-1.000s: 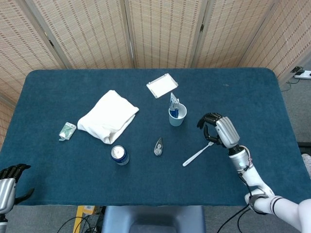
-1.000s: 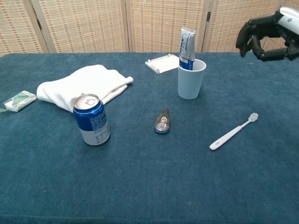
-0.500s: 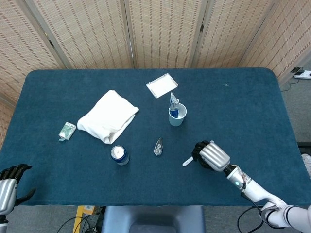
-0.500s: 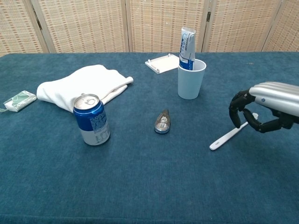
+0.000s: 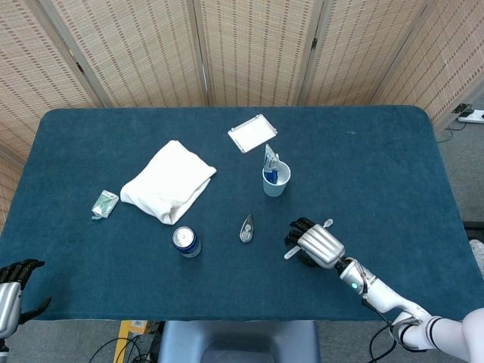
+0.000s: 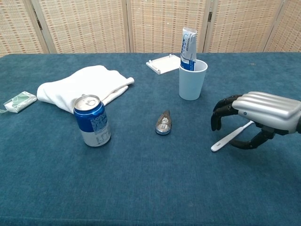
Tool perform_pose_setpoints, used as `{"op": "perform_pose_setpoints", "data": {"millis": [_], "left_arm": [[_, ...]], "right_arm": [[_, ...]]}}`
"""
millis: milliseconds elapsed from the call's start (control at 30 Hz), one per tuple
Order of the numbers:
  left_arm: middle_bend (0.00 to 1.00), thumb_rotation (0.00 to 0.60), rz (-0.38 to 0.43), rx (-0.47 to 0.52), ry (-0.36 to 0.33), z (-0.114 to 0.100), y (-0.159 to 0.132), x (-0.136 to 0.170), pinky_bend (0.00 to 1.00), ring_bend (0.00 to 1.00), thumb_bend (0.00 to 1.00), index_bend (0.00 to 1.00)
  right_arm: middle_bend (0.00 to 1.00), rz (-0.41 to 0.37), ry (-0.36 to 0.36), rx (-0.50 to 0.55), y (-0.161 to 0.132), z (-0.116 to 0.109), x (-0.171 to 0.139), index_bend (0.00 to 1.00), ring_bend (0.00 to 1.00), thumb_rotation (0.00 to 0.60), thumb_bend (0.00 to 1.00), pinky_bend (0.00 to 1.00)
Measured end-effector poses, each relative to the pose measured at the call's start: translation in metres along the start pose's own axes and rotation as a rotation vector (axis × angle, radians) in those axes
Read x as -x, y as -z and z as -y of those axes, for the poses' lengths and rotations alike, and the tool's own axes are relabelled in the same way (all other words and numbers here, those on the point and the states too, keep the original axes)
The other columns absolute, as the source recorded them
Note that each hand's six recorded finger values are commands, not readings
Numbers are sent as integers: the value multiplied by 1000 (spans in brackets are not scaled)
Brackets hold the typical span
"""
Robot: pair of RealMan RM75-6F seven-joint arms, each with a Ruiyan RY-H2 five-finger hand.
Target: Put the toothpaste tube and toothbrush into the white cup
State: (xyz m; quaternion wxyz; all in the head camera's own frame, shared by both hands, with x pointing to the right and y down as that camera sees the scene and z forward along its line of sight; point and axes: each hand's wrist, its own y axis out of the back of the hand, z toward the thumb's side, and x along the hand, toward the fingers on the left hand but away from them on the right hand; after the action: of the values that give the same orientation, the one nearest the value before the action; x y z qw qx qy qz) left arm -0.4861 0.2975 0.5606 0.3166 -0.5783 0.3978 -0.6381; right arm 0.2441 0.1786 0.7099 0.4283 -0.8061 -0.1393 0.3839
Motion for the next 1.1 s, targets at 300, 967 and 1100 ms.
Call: {"op": "perform_pose_setpoints", "data": {"millis": [300, 967, 1100], "left_arm": [[263, 600, 11, 7, -3, 1, -2, -1, 230, 218, 270, 282], [262, 600, 0, 11, -8, 0, 4, 4, 230, 218, 270, 282], [262, 600, -2, 12, -12, -1, 4, 4, 230, 218, 270, 281]], "right_arm": [[389, -15, -34, -13, -6, 9, 1, 376, 177, 600, 450, 179], [411, -35, -84, -39, -11, 20, -8, 376, 177, 600, 537, 179], [421, -32, -87, -45, -8, 20, -15, 376, 177, 600, 551, 179]]}}
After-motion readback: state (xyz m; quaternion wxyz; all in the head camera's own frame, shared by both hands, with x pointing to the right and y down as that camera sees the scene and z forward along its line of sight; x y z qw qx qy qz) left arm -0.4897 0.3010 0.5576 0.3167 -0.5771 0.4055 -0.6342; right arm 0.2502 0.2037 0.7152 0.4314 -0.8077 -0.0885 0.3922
